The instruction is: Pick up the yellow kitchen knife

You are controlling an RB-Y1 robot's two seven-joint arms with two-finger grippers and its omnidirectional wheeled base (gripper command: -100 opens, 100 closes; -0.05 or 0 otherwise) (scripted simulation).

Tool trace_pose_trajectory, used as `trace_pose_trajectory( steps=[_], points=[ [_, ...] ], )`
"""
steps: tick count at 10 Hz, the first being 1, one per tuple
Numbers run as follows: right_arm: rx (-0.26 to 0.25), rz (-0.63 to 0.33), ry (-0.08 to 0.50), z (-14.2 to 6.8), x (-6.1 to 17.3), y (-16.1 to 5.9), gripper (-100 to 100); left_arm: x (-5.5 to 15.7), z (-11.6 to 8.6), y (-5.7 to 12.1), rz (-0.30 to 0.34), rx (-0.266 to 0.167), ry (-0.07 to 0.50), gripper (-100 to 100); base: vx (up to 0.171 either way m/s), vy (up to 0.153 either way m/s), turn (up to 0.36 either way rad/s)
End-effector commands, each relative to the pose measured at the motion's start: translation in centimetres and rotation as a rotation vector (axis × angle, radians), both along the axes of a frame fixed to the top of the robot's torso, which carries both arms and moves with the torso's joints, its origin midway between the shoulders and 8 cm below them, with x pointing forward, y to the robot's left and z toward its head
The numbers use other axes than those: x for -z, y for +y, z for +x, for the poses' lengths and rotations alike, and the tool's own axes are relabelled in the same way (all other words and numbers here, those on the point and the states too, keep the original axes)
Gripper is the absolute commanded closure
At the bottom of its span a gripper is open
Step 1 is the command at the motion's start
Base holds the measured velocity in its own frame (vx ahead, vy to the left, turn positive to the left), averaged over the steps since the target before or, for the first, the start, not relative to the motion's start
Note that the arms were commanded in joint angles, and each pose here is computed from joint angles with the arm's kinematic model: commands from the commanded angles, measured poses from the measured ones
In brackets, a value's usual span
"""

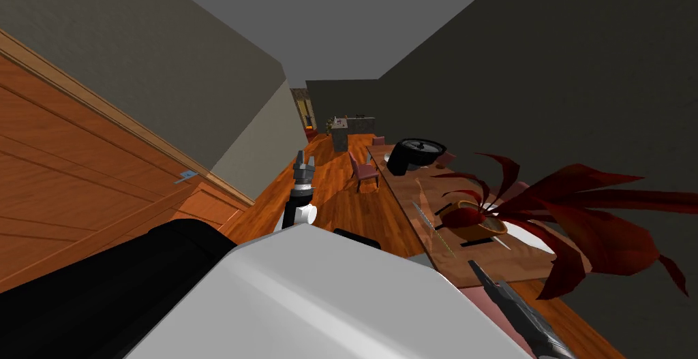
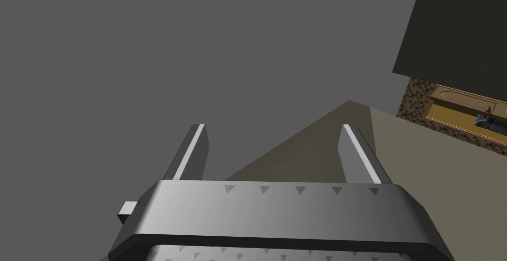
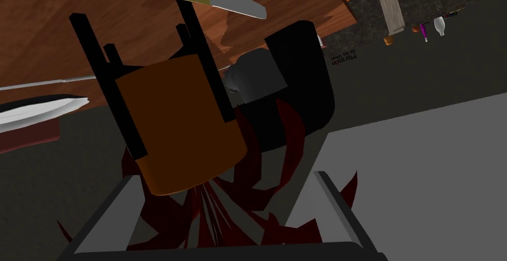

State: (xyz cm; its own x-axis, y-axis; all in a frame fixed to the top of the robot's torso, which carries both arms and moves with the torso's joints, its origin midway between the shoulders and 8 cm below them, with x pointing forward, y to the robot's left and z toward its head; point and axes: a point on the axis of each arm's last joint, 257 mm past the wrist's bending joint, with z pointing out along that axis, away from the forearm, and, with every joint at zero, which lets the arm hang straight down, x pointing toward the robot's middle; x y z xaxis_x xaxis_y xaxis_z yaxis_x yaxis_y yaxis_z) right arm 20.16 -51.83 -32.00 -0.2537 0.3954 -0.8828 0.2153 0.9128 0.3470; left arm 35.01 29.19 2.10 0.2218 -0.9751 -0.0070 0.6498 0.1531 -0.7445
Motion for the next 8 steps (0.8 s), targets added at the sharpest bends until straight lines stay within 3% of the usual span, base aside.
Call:
trace_pose_trajectory(
  steps=[1,3,4,5,7,8],
  points=[
    [0.003,-0.051,0.068,-1.9,1.3,-1.7,-100,0.0,0.0,0.0,0.000,0.000,0.000,0,0.090,0.082,0.135],
    [0.023,-0.042,0.090,-2.9,2.3,-2.3,-100,0.0,0.0,0.0,0.000,0.000,0.000,0,0.063,0.033,0.035],
    [0.029,-0.081,0.155,-4.9,3.4,-3.8,-100,0.0,0.0,0.0,0.000,0.000,0.000,0,0.065,0.026,0.156],
    [0.039,-0.076,0.165,-5.4,3.8,-4.0,-100,0.0,0.0,0.0,0.000,0.000,0.000,0,0.070,0.023,0.101],
    [0.046,-0.141,0.283,-9.3,5.6,-6.6,-100,0.0,0.0,0.0,0.000,0.000,0.000,0,0.129,0.034,0.235],
    [0.064,-0.134,0.313,-10.6,6.5,-7.0,-100,0.0,0.0,0.0,0.000,0.000,0.000,0,0.118,0.036,0.100]
  ],
)
